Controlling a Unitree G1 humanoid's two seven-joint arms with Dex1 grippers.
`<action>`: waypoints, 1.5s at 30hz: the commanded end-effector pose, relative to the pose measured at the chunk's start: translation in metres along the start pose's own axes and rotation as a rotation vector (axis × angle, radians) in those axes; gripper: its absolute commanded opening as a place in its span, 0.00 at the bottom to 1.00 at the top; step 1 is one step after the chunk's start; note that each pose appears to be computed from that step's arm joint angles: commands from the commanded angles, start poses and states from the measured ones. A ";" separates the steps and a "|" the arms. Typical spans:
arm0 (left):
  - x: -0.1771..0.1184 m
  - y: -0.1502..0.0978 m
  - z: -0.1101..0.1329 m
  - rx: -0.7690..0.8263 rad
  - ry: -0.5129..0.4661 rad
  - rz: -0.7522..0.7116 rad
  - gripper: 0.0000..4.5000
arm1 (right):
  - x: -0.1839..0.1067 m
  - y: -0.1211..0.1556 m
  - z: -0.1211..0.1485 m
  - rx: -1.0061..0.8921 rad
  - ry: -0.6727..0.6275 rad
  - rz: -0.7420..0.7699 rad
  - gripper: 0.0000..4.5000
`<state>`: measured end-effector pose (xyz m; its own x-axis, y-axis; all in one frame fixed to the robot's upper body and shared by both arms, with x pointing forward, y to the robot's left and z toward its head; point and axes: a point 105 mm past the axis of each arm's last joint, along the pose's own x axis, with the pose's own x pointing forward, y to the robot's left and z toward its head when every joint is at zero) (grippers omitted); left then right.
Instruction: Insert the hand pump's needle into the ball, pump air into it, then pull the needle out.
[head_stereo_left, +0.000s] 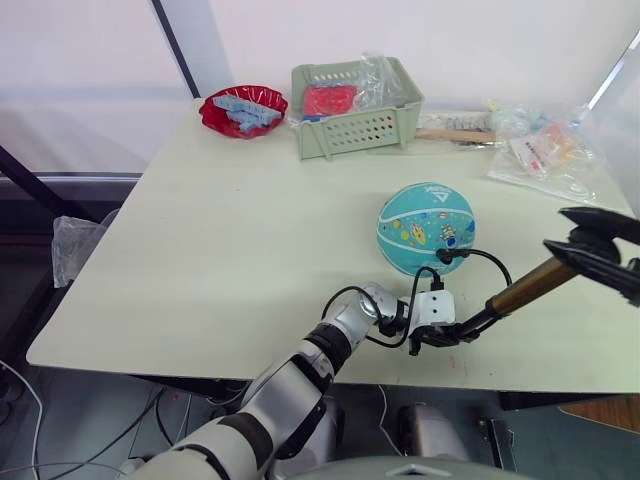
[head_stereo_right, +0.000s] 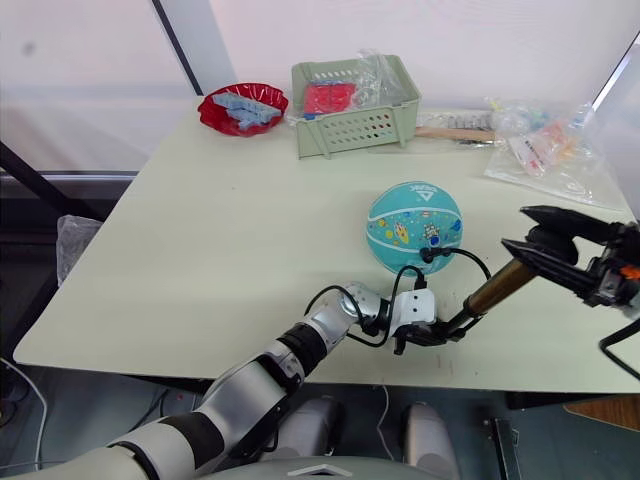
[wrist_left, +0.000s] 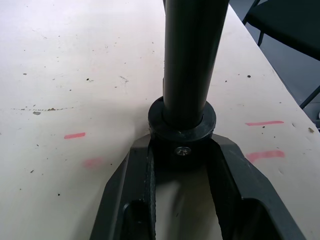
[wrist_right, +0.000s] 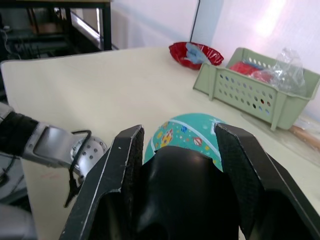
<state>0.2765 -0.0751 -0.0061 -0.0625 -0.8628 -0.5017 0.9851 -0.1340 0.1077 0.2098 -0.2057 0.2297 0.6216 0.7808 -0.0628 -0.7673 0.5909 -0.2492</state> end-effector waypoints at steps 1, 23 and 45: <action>-0.012 -0.022 -0.074 -0.165 0.239 -0.014 0.21 | 0.009 0.014 -0.036 0.032 0.072 0.030 0.39; -0.012 -0.022 -0.074 -0.161 0.242 -0.020 0.21 | 0.010 0.010 -0.036 -0.074 -0.004 -0.019 0.39; -0.011 -0.024 -0.074 -0.160 0.243 -0.028 0.21 | -0.016 -0.013 0.051 -0.062 -0.046 -0.001 0.39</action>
<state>0.2758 -0.0773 -0.0044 -0.0703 -0.8630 -0.5003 0.9829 -0.1455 0.1129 0.2046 -0.2161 0.2764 0.6133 0.7891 -0.0351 -0.7666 0.5839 -0.2673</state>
